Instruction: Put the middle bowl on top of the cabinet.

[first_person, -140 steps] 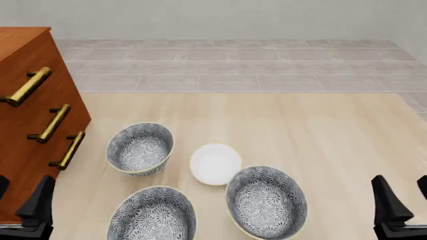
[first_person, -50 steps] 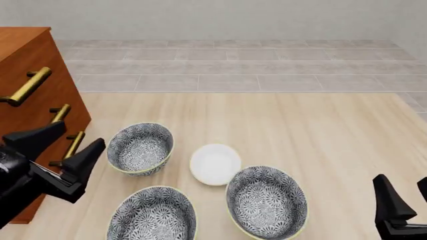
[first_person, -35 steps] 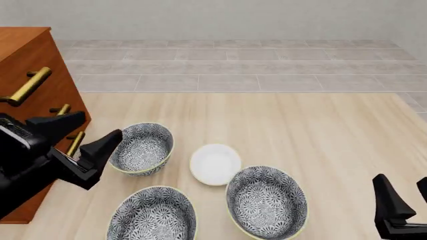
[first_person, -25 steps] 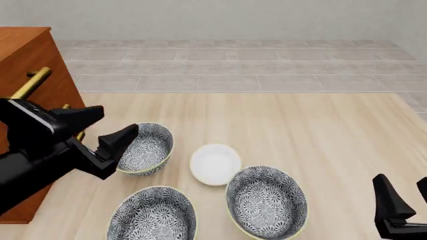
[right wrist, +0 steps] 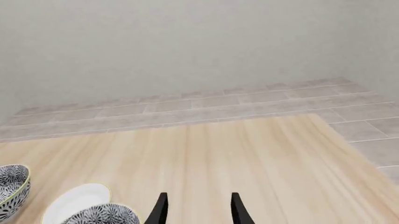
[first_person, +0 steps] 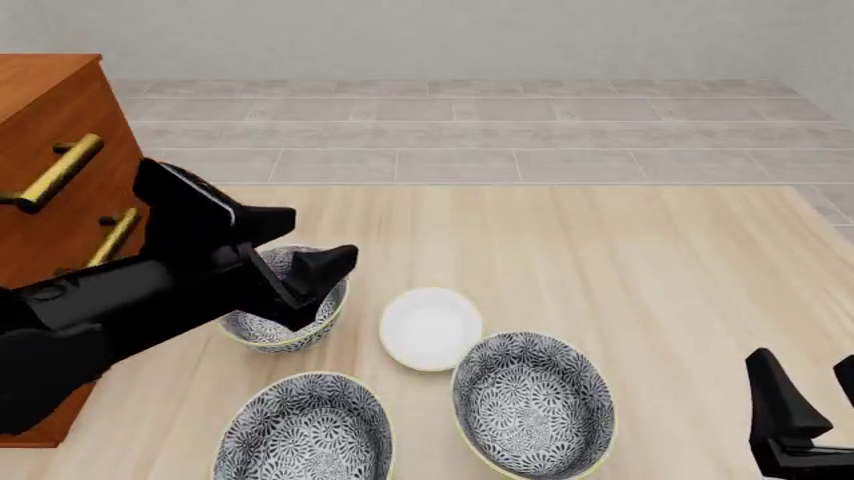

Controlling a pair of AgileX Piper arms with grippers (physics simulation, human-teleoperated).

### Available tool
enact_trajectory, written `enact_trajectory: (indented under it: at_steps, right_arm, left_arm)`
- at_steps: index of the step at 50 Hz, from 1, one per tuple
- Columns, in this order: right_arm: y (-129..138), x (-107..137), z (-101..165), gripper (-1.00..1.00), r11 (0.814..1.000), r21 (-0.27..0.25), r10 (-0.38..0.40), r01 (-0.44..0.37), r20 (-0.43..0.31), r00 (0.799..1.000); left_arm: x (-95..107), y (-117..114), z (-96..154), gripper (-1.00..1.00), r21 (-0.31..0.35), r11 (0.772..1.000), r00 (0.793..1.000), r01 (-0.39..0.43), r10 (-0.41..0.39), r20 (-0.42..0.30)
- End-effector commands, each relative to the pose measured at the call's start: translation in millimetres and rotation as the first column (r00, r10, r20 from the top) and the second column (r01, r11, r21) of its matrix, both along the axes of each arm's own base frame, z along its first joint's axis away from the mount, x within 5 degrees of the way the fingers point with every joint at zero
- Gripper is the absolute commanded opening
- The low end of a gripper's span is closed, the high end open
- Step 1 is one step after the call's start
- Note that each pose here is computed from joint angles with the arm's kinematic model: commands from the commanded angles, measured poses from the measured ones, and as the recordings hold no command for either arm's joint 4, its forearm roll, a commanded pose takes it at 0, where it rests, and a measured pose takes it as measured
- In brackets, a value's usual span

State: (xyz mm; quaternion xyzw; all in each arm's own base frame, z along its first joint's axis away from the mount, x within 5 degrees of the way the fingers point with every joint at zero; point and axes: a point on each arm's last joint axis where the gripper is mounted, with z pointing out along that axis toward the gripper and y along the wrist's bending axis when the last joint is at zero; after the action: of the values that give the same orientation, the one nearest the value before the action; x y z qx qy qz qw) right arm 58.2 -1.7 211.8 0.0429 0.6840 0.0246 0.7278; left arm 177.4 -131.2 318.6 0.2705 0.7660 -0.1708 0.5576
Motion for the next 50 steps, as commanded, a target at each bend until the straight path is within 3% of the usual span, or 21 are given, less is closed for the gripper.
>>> enact_trajectory:
  at_steps: [1,12,27,50]
  right_arm:
    - [0,-1,0,1.0,1.0,0.003,0.0,0.0,0.0,1.0]
    - [0,-1,-1,1.0,1.0,0.002,0.001,-0.001,-0.001,1.0]
    - [0,0,0,1.0,1.0,0.005,0.003,-0.003,-0.001,1.0]
    - [0,-1,0,1.0,1.0,0.019,-0.003,0.003,0.004,1.0]
  left_arm:
    - [11,-26,-5,1.0,0.02,0.998,0.997,0.052,-0.051,-0.061]
    - [27,-41,-11,1.0,0.018,0.999,0.991,0.042,-0.039,-0.125]
    - [46,-54,-17,1.0,0.041,0.999,0.99,0.034,-0.028,-0.141]
    - [43,-92,-23,1.0,0.04,0.991,0.978,0.127,-0.118,-0.17]
